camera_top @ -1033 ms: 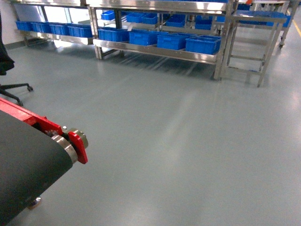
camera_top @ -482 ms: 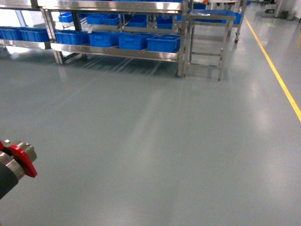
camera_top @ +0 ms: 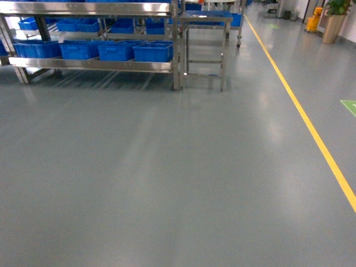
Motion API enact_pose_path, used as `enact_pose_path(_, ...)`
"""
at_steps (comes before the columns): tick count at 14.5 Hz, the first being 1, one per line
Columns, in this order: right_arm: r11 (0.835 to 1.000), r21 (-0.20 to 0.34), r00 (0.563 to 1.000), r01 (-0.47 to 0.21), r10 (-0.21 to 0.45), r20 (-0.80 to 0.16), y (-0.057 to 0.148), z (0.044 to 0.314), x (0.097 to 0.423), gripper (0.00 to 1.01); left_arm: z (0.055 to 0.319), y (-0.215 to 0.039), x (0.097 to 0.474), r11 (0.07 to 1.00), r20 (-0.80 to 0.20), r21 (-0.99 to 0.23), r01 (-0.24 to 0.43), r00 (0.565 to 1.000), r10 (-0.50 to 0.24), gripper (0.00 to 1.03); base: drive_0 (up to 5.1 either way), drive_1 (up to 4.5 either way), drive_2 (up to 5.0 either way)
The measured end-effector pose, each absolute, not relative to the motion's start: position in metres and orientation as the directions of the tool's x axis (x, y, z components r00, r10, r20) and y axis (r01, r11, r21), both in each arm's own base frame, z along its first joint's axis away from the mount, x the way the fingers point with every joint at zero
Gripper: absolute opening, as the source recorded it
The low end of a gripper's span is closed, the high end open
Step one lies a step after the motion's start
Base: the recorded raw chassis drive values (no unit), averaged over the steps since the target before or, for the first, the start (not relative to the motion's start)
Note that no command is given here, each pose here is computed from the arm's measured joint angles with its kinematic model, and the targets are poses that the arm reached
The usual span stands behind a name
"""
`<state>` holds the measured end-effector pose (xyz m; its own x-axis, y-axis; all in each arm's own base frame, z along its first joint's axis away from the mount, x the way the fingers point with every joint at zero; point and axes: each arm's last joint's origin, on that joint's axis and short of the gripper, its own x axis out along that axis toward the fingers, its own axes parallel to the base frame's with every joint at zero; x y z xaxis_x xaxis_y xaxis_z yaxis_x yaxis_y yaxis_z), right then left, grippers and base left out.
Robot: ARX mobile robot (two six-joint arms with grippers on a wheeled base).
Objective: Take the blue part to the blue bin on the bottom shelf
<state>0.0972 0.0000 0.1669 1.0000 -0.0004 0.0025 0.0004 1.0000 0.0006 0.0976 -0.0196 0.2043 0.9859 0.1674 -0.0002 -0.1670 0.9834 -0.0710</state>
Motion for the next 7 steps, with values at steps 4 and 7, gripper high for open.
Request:
enact_pose_path(4, 1.0, 0.0, 1.0, 0.0, 0.0, 0.002, 0.0, 0.1669, 0.0972, 0.98, 0.2043, -0.0197, 0.0976, 0.984, 0.0, -0.071, -0.166, 0.986, 0.167, 0.43, -1.3, -1.28, -1.3)
enact_pose_path(7, 1.0, 0.0, 1.0, 0.0, 0.0, 0.002, 0.0, 0.1668, 0.0972, 0.98, 0.2042, -0.0197, 0.0976, 0.984, -0.001, -0.071, -0.166, 0.986, 0.166, 0.43, 0.0, 1.4, -1.4)
